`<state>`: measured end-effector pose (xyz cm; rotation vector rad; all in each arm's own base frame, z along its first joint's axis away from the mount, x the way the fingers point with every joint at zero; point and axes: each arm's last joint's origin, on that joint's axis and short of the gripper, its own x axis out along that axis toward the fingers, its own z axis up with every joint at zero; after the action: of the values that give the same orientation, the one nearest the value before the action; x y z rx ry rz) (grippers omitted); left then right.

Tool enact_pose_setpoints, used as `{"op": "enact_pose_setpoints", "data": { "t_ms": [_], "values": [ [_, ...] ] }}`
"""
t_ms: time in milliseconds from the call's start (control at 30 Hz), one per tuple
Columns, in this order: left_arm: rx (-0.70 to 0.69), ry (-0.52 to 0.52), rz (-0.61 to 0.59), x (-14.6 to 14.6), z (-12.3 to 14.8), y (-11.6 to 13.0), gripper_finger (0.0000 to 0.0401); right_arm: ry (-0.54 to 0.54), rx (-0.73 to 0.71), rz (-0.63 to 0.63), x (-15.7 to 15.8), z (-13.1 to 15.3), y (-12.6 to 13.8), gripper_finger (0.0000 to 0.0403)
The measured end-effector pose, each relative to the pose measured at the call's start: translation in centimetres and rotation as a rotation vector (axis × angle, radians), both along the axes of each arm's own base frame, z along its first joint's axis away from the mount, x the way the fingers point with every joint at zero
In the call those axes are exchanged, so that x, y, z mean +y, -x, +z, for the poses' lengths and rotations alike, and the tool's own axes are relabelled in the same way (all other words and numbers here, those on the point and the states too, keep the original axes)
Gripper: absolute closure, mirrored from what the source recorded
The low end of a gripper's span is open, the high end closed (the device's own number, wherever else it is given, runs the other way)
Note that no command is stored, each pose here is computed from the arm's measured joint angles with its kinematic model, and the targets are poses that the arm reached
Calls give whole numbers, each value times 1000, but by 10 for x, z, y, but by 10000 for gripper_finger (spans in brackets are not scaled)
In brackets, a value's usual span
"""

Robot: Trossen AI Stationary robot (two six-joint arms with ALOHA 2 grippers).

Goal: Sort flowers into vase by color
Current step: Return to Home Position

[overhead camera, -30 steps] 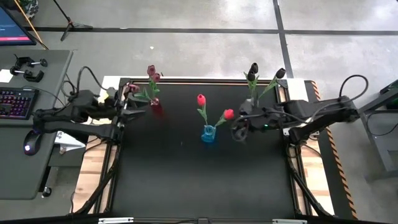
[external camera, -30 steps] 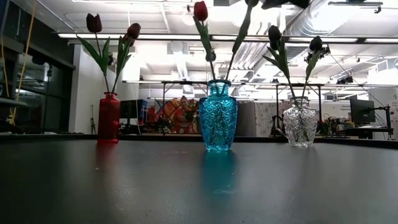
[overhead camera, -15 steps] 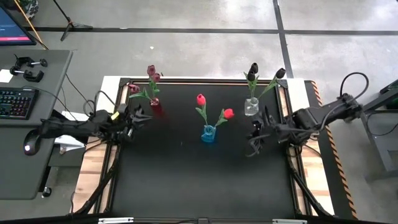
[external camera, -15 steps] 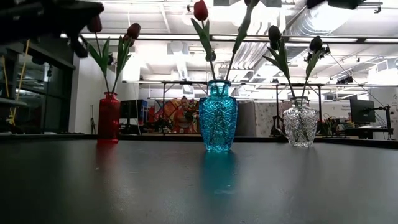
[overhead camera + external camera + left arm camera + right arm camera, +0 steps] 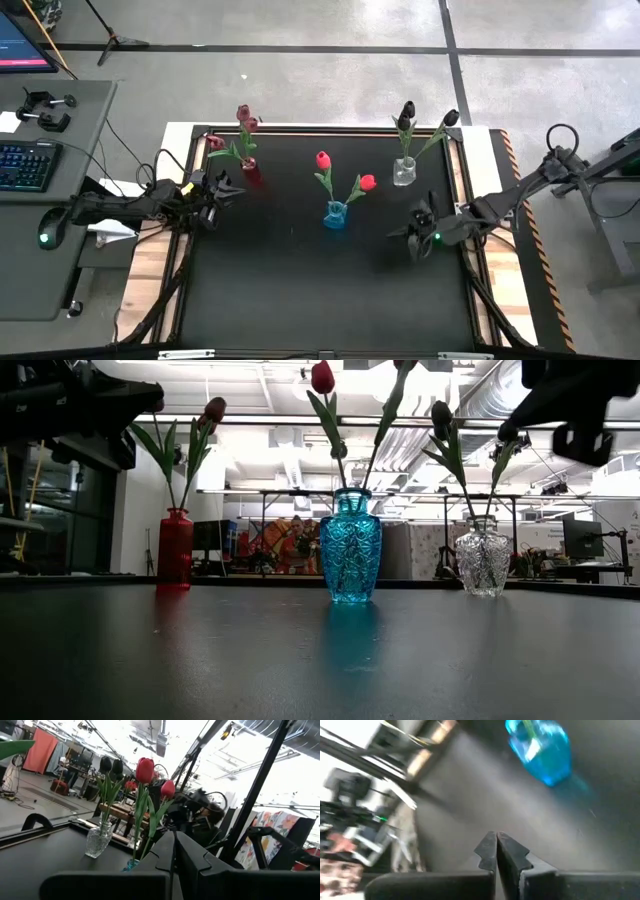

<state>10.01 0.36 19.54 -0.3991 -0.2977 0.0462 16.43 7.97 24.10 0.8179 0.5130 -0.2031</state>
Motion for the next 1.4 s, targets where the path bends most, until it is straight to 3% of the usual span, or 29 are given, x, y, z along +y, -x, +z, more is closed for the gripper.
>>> {"op": "enact_pose_setpoints", "data": {
  "t_ms": [267, 600, 1100, 1400],
  "values": [
    [2, 0, -1, 0, 0, 0, 398, 159, -354, 52, -39, -37, 13, 402],
    [2, -1, -3, 0, 0, 0, 398, 213, -516, 99, -58, -74, 40, 403],
    [3, -1, -4, 0, 0, 0, 398, 287, -251, 142, -59, -100, 47, 403],
    [3, -1, -3, 0, 0, 0, 398, 297, -179, 153, -60, -106, 49, 403]
  ]
}}
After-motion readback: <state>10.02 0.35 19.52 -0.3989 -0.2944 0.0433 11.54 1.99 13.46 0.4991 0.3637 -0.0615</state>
